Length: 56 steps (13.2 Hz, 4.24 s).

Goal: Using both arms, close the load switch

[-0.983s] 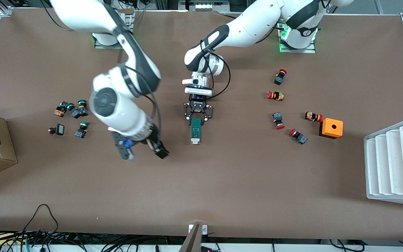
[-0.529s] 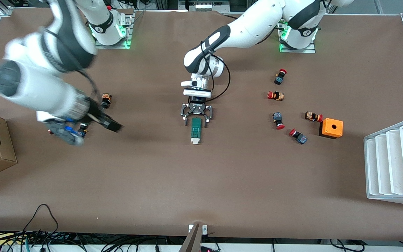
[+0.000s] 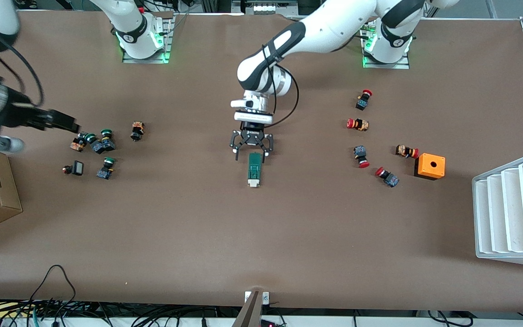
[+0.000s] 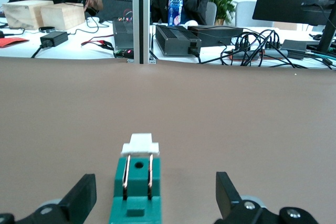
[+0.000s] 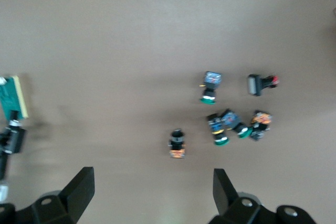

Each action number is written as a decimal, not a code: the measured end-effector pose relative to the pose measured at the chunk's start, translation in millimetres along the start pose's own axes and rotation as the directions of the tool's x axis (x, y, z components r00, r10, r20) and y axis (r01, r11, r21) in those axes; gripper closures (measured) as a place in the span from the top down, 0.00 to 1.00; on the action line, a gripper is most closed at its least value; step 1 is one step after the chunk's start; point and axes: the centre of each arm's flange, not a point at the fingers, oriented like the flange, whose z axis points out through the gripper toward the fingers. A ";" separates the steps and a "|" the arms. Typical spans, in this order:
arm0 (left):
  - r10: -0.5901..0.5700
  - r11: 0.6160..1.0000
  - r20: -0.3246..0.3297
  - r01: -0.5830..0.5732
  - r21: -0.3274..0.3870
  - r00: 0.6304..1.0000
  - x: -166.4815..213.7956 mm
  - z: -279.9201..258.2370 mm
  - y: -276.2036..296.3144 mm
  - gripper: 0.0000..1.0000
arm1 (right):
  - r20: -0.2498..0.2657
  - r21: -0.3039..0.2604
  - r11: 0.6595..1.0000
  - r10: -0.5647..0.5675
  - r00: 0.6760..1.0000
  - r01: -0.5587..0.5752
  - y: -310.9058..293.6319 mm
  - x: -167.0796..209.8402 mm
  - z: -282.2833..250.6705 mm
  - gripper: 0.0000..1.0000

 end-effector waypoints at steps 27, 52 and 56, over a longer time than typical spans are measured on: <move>-0.259 0.958 0.905 -0.027 0.285 0.336 480.7 -9.2 -262.0 1.00 | -0.095 -0.113 0.973 -0.211 0.973 0.200 9.6 0.7 -43.9 1.00; 0.024 0.998 0.915 -0.061 0.000 0.402 538.5 -59.2 -559.0 1.00 | -0.097 -0.114 0.972 -0.216 0.971 0.205 6.5 0.8 -44.8 1.00; 0.050 0.997 0.915 -0.070 -0.024 0.401 537.2 -59.9 -538.7 1.00 | -0.097 -0.114 0.972 -0.217 0.971 0.205 6.3 0.8 -44.8 1.00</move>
